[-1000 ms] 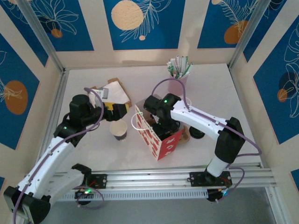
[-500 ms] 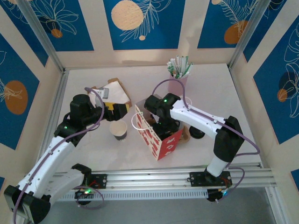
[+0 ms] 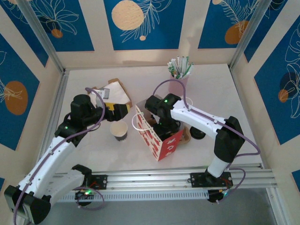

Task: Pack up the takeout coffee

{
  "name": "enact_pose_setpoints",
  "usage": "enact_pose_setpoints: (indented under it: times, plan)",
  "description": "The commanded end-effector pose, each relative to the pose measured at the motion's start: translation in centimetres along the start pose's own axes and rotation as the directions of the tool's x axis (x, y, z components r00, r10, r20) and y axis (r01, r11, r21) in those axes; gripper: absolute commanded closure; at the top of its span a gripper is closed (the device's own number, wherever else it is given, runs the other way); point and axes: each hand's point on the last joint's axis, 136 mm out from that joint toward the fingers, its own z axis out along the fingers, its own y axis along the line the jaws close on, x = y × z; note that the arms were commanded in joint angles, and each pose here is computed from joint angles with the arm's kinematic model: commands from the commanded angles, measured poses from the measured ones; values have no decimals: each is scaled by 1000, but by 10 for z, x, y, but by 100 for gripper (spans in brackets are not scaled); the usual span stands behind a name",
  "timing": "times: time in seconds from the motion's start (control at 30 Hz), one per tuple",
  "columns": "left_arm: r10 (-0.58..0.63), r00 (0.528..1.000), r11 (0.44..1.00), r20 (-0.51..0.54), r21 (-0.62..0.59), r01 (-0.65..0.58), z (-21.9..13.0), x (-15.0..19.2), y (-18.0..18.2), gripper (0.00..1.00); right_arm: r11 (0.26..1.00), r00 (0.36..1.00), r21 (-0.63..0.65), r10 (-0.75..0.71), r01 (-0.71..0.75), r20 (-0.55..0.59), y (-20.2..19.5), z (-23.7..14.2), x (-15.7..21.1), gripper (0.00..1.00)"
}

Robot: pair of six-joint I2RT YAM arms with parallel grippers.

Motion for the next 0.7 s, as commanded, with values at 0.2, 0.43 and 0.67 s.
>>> enact_pose_setpoints:
  times: [0.2, 0.43, 0.67]
  plan:
    - [49, 998, 998, 29, 28, -50, -2, -8, -11, 1, 1000, 998, -26, -6, 4, -56, 5, 19, 3, 42]
    - [49, 998, 998, 31, 28, -50, -2, -9, -11, 1, 1000, 998, -30, -5, 3, -61, 5, 22, 4, 42]
    - [47, 998, 998, 30, 31, -48, -1, -9, -11, 1, 999, 998, -36, 1, -4, -69, 3, 29, 3, 42]
